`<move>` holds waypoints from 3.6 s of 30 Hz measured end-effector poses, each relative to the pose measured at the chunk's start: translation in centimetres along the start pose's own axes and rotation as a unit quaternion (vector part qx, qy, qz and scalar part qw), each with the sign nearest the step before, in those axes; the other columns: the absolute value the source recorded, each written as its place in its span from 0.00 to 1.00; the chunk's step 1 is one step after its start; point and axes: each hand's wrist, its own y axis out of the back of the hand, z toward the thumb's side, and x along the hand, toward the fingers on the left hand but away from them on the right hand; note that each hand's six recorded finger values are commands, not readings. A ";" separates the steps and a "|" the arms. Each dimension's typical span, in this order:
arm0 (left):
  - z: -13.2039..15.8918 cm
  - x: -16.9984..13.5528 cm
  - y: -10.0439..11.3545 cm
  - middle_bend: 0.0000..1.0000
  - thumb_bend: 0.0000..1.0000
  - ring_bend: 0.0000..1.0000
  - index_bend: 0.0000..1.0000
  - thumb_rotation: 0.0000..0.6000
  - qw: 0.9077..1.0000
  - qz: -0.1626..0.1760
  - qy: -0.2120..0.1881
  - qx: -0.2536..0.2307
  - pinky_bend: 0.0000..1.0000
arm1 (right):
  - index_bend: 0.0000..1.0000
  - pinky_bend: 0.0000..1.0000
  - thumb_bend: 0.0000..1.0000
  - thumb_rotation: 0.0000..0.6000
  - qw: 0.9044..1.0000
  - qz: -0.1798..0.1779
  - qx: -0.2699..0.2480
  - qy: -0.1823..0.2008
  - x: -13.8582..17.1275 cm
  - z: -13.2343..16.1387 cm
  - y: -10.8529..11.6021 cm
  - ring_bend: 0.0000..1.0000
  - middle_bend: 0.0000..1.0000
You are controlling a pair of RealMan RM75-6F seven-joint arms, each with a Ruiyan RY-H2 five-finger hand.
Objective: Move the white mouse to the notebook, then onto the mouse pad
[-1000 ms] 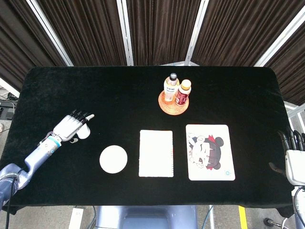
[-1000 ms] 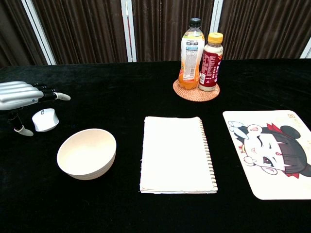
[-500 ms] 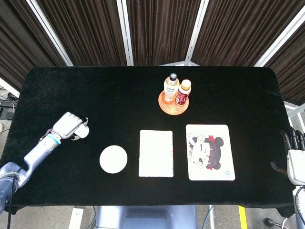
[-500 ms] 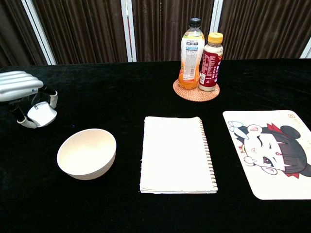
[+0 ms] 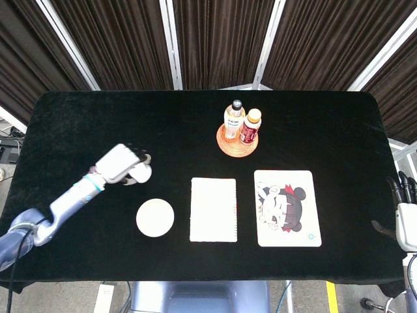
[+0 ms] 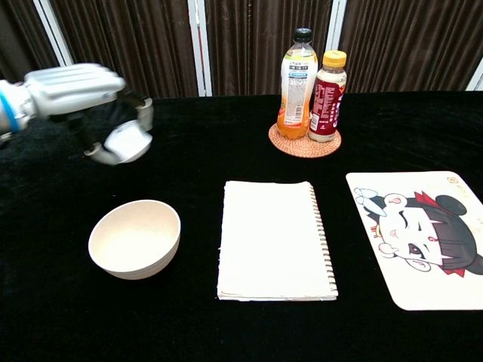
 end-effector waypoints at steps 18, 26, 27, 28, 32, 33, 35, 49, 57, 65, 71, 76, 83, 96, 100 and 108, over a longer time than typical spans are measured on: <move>14.4 8.8 2.8 0.51 0.00 0.50 0.67 1.00 0.976 -0.064 -0.178 0.105 0.48 | 0.09 0.00 0.00 1.00 0.999 0.008 -0.005 -0.043 -0.6 -2.2 -0.2 0.00 0.00; 17.3 9.4 -0.1 0.43 0.00 0.44 0.60 1.00 0.966 -0.089 -0.209 0.122 0.46 | 0.09 0.00 0.00 1.00 0.999 0.008 -0.007 -0.050 -0.8 -2.7 -0.2 0.00 0.00; 17.4 9.5 -0.3 0.35 0.00 0.38 0.50 1.00 0.966 -0.091 -0.209 0.123 0.41 | 0.09 0.00 0.00 1.00 0.999 0.008 -0.007 -0.051 -0.8 -2.7 -0.2 0.00 0.00; 17.5 9.6 -0.4 0.21 0.00 0.26 0.34 1.00 0.966 -0.092 -0.209 0.124 0.32 | 0.09 0.00 0.00 1.00 0.999 0.008 -0.007 -0.051 -0.8 -2.8 -0.2 0.00 0.00; 17.7 10.0 -0.6 0.00 0.00 0.00 0.00 1.00 0.965 -0.090 -0.209 0.129 0.02 | 0.09 0.00 0.00 1.00 0.998 0.008 -0.008 -0.054 -0.9 -2.9 -0.2 0.00 0.00; 17.7 10.1 -0.7 0.00 0.00 0.00 0.00 1.00 0.966 -0.090 -0.208 0.129 0.00 | 0.09 0.00 0.00 1.00 0.998 0.008 -0.007 -0.054 -0.9 -3.0 -0.2 0.00 0.00; 17.7 10.2 -0.5 0.00 0.00 0.00 0.00 1.00 0.967 -0.087 -0.204 0.122 0.00 | 0.09 0.00 0.00 1.00 0.998 0.008 -0.007 -0.055 -0.9 -3.0 -0.2 0.00 0.00; 11.7 10.2 4.4 0.00 0.00 0.00 0.00 1.00 0.994 -0.015 -0.089 0.059 0.00 | 0.09 0.00 0.00 1.00 0.999 0.015 -0.006 -0.041 -0.7 -2.6 -0.5 0.00 0.00; 0.6 4.2 7.4 0.00 0.00 0.00 0.00 1.00 0.996 0.006 0.094 0.005 0.00 | 0.09 0.00 0.00 1.00 1.000 0.020 -0.001 -0.019 -1.0 -1.5 -0.7 0.00 0.00; -5.4 -3.8 8.5 0.00 0.00 0.00 0.00 1.00 0.969 0.041 0.241 -0.041 0.00 | 0.09 0.00 0.00 1.00 1.000 0.018 0.010 0.015 -1.9 0.5 -0.1 0.00 0.00; -6.8 -10.5 7.8 0.00 0.00 0.00 0.00 1.00 0.937 0.058 0.336 -0.073 0.00 | 0.09 0.00 0.00 1.00 0.994 0.032 0.032 0.096 -3.6 4.4 0.0 0.00 0.00; -6.6 -16.9 6.6 0.00 0.00 0.00 0.00 1.00 0.902 0.061 0.413 -0.108 0.00 | 0.13 0.00 0.00 1.00 0.976 0.055 0.052 0.203 -5.4 9.5 -0.2 0.00 0.03; -5.4 -21.7 4.9 0.00 0.00 0.00 0.00 1.00 0.884 0.045 0.451 -0.117 0.00 | 0.19 0.00 0.00 1.00 0.928 0.074 0.075 0.357 -7.5 18.1 -0.4 0.00 0.13; -5.7 -22.6 4.2 0.00 0.00 0.00 0.00 1.00 0.886 0.034 0.456 -0.080 0.00 | 0.21 0.00 0.00 1.00 0.732 0.000 0.266 0.627 -7.9 34.5 -3.4 0.00 0.13; -6.1 -22.8 4.0 0.00 0.00 0.00 0.00 1.00 0.883 0.033 0.461 -0.082 0.00 | 0.21 0.00 0.00 1.00 0.674 -0.014 0.317 0.667 -7.6 36.9 -5.7 0.00 0.13; -6.7 -22.7 3.5 0.00 0.00 0.00 0.00 1.00 0.882 0.026 0.463 -0.087 0.00 | 0.21 0.00 0.00 1.00 0.636 -0.036 0.322 0.700 -6.9 40.1 -6.6 0.00 0.13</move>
